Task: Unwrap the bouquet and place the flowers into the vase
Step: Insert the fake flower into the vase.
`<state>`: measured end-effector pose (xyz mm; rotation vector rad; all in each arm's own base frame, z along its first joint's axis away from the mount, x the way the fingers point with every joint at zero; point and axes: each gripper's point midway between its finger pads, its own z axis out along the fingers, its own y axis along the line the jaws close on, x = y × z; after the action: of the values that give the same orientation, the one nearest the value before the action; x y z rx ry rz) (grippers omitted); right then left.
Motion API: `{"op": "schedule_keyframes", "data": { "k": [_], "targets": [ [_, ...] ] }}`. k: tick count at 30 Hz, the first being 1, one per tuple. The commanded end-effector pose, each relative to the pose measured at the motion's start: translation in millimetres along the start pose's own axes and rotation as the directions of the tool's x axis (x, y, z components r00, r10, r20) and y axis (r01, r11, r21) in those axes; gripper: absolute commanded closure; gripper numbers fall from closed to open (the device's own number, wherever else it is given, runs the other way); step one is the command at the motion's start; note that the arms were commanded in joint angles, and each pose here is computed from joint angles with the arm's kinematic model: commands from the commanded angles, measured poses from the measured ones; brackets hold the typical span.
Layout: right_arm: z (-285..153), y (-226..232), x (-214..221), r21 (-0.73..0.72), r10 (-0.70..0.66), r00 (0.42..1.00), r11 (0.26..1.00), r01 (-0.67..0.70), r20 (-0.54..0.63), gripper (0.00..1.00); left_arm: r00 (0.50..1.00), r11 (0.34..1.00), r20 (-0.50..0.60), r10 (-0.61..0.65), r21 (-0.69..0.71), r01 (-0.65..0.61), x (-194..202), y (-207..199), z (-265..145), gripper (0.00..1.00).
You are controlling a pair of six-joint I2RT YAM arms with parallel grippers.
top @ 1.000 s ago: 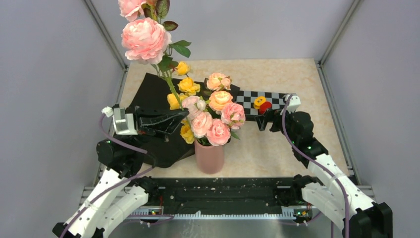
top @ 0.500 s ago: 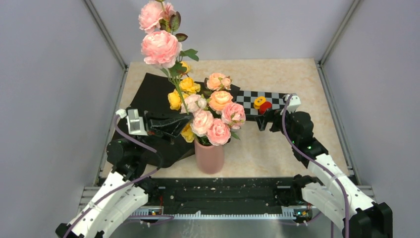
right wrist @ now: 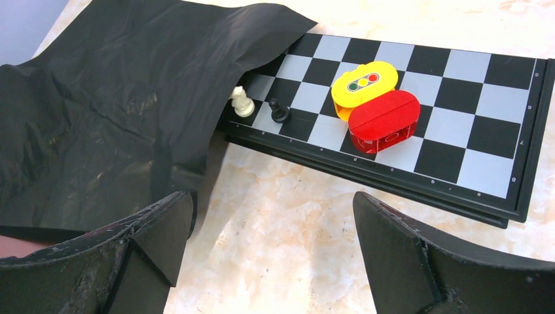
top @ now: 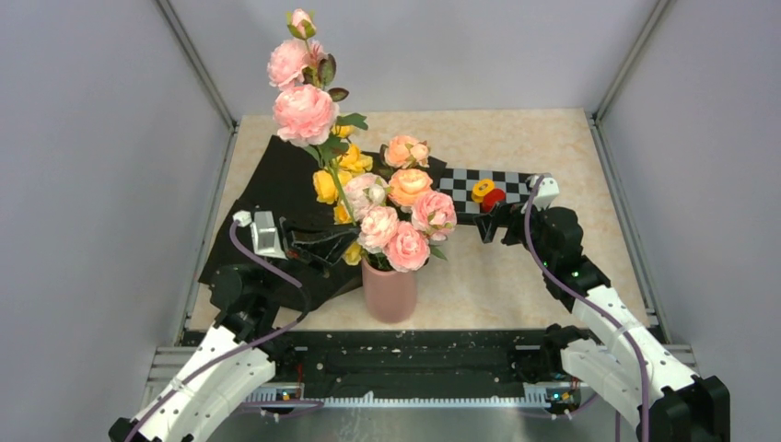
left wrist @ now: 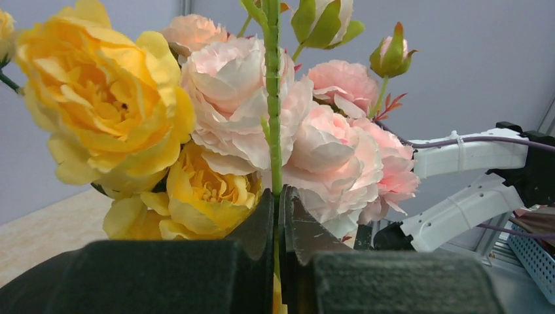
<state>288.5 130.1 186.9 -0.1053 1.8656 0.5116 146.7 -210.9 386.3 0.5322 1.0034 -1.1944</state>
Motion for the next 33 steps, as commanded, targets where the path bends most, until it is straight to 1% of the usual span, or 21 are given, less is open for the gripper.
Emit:
{"op": "schedule_keyframes", "data": {
  "k": [1, 8, 13, 16, 18, 24, 29, 33],
  "targets": [
    [-2, 4, -28, -0.011, -0.011, 0.997, 1.000, 0.012, 0.082, 0.05, 0.999, 1.000, -0.029, -0.029, -0.004, 0.029, 12, -1, -6, 1.00],
    [-2, 4, -27, -0.015, -0.009, 0.997, 1.000, 0.010, 0.082, 0.05, 0.992, 0.997, -0.106, -0.073, -0.015, 0.072, 32, 1, -13, 1.00],
    [-2, 4, -27, -0.012, -0.010, 0.997, 1.000, 0.011, 0.082, 0.05, 0.987, 0.996, -0.133, -0.087, -0.018, 0.085, 34, -1, -13, 0.95],
    [-3, 4, -27, -0.013, -0.009, 0.997, 1.000, 0.011, 0.083, 0.05, 0.988, 0.997, -0.133, -0.081, -0.021, 0.079, 25, -5, -12, 0.90],
    [-3, 4, -27, -0.012, -0.011, 0.996, 1.000, 0.012, 0.083, 0.05, 0.988, 0.997, -0.135, -0.073, -0.025, 0.070, 17, -7, -10, 0.85],
    [-4, 3, -27, -0.007, -0.014, 0.996, 1.000, 0.014, 0.085, 0.05, 0.986, 0.998, -0.156, -0.049, -0.046, 0.042, -4, -12, -7, 0.64],
    [-4, 3, -27, -0.009, -0.018, 0.996, 1.000, 0.019, 0.089, 0.05, 0.984, 0.995, -0.177, -0.027, -0.100, 0.009, -12, -9, -12, 0.56],
    [-4, 3, -27, -0.010, -0.017, 0.996, 1.000, 0.018, 0.089, 0.05, 0.984, 0.992, -0.180, -0.004, -0.127, -0.019, -20, -8, -15, 0.53]
  ]
}}
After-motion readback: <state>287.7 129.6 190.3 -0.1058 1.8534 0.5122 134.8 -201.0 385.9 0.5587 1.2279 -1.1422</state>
